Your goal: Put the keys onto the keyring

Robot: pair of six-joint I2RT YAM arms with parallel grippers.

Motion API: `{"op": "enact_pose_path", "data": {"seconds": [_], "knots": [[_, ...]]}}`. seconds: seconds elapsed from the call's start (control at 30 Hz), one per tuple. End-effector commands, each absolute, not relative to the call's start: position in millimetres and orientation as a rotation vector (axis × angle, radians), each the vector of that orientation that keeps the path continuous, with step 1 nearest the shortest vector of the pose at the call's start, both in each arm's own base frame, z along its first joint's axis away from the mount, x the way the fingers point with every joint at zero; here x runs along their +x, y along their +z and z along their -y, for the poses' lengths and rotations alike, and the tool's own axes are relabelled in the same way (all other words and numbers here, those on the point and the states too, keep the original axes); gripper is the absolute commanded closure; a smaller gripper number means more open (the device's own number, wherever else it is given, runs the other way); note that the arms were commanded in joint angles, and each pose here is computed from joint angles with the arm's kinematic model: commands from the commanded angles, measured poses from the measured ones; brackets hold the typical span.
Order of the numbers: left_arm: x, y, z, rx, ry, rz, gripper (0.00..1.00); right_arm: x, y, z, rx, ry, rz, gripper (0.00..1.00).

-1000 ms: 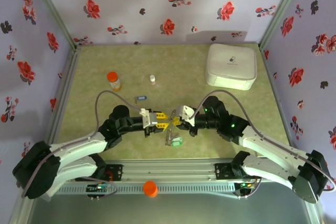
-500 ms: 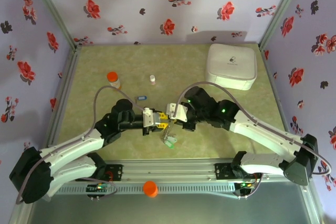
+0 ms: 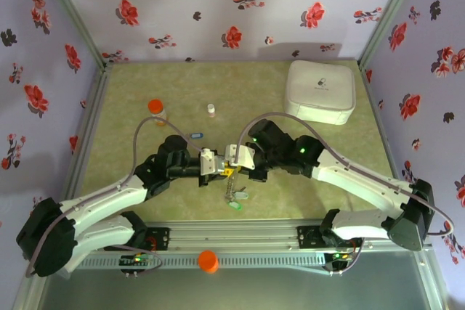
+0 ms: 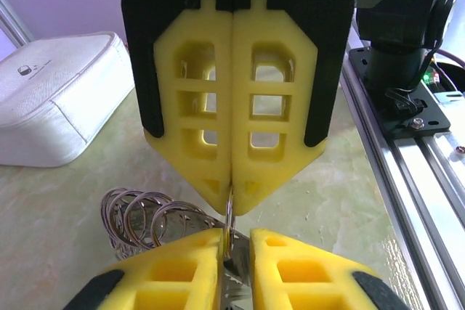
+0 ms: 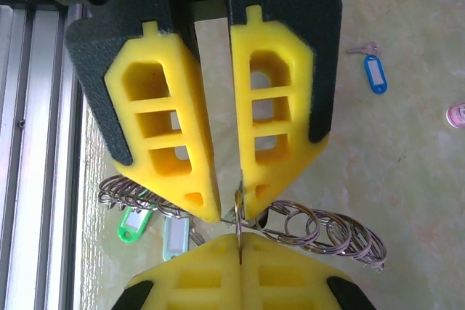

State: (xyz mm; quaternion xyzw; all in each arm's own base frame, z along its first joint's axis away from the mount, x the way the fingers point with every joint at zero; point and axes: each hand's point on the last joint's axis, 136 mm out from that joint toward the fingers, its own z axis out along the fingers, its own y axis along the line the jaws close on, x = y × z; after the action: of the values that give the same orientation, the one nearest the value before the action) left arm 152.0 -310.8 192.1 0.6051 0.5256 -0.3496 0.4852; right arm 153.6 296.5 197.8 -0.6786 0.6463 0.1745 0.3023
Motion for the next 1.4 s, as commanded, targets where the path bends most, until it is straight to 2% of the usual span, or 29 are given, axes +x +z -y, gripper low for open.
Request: {"op": "enact_pose_path", "data": {"seconds": [0.0,0.1,0.13,0.17,0.2,0.27,0.4,0.8,1.17,1.37], "knots": [[149,208,317,1.461,-0.888,-1.218,0.86,153,210,-304,-1.779,0.479,-1.684,1.00],[147,208,316,1.466,-0.894,-1.218,0.99,153,212,-305,-1.762,0.489,-1.672,1.00],[147,208,316,1.466,-0.895,-1.218,1.00,153,215,-304,-1.746,0.488,-1.660,1.00],[146,208,315,1.465,-0.895,-1.215,1.00,154,219,-304,-1.716,0.494,-1.644,0.96],[145,208,315,1.459,-0.897,-1.211,1.00,156,223,-302,-1.668,0.509,-1.627,0.86],[144,210,313,1.437,-0.908,-1.200,1.00,154,231,-299,-1.571,0.604,-1.578,0.75],[143,219,312,1.370,-0.960,-1.157,1.00,148,239,-288,-1.420,0.789,-1.481,0.71],[142,232,315,1.245,-1.109,-1.059,1.00,143,218,-288,-1.381,0.855,-1.423,0.73],[139,237,315,1.247,-1.132,-1.037,1.00,142,228,-292,-1.383,0.875,-1.386,0.85],[138,235,315,1.250,-1.134,-1.037,1.00,141,236,-293,-1.381,0.880,-1.368,0.85]]}}
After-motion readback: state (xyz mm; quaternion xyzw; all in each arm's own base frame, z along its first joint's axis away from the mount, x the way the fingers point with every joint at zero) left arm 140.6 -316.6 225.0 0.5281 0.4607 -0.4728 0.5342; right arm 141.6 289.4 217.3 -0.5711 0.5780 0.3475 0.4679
